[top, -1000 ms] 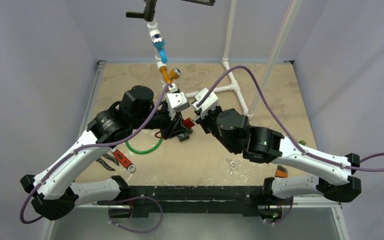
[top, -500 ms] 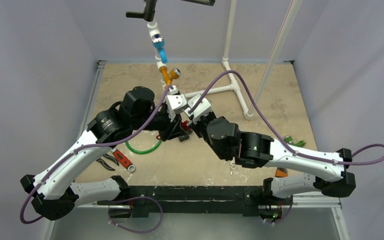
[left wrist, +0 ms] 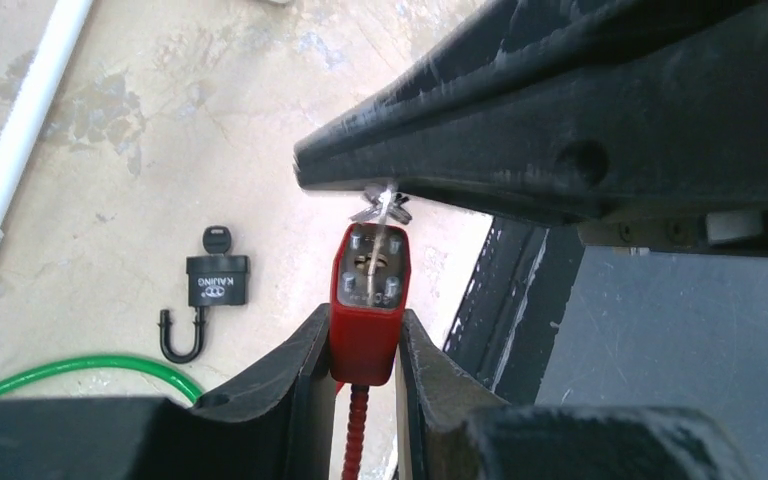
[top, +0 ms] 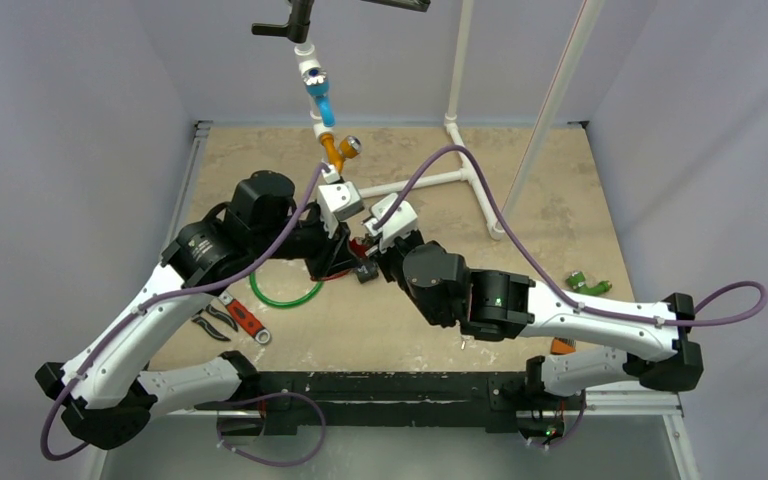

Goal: Unlock with the key
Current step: Unlock the lock.

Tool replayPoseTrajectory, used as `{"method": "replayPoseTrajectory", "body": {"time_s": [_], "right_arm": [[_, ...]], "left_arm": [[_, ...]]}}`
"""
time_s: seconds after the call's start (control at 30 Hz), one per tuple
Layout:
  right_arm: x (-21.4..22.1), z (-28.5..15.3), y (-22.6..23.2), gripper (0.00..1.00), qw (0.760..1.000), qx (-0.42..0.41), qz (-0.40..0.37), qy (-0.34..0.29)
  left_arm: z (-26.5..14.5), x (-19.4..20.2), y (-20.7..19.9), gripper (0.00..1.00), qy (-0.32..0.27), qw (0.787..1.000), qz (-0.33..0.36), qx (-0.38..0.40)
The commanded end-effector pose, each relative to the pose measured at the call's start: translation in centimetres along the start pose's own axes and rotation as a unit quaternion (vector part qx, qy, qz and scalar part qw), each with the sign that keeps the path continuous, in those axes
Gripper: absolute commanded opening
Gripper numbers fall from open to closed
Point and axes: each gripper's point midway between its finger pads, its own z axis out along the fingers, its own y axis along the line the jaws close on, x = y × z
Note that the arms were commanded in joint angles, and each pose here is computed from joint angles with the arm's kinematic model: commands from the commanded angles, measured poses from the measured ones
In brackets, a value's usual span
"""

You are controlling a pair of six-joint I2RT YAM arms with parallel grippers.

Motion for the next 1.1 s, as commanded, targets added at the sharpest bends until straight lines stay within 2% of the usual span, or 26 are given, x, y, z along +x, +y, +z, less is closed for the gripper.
{"method": "replayPoseTrajectory", "body": {"time_s": [0.0, 0.13, 0.2, 0.4, 0.67, 0.77, 0.9, 1.07], "right_arm": [[2.6, -0.9, 3.9, 0.00, 0.996, -0.080, -0.020, 0.034], [3.0, -1.5, 3.1, 0.00, 0.996, -0.072, -0.022, 0.047], [2.0, -2.1, 1.5, 0.00, 0.998, -0.058, -0.020, 0.032], [-0.7, -3.8, -2.6, 0.19, 0.999, -0.042, 0.012, -0.006], [-1.9, -5.3, -5.6, 0.26, 0.999, -0.023, 0.012, -0.040], [-2.5, -5.4, -5.1, 0.21, 0.997, -0.041, 0.023, -0.060], [-1.9, -4.6, -4.4, 0.15, 0.997, -0.038, 0.019, -0.057], [0.3, -4.5, -6.7, 0.07, 0.998, 0.023, 0.048, -0.034]], "left_arm": [[-1.4, -6.1, 0.3, 0.00, -0.120, 0.992, 0.033, -0.015], [-1.5, -5.8, 0.3, 0.00, -0.115, 0.992, 0.038, -0.014], [-1.4, -5.3, 0.3, 0.00, -0.109, 0.993, 0.038, -0.014], [-0.9, -3.3, 0.6, 0.00, -0.081, 0.994, 0.076, -0.012], [0.2, -0.8, 0.1, 0.00, -0.042, 0.996, 0.079, 0.004], [0.6, -0.7, -0.6, 0.00, -0.032, 0.996, 0.084, 0.017], [1.3, -0.1, -1.8, 0.00, -0.005, 0.996, 0.087, 0.037], [1.8, 1.3, -3.3, 0.00, 0.048, 0.988, 0.136, 0.052]]}}
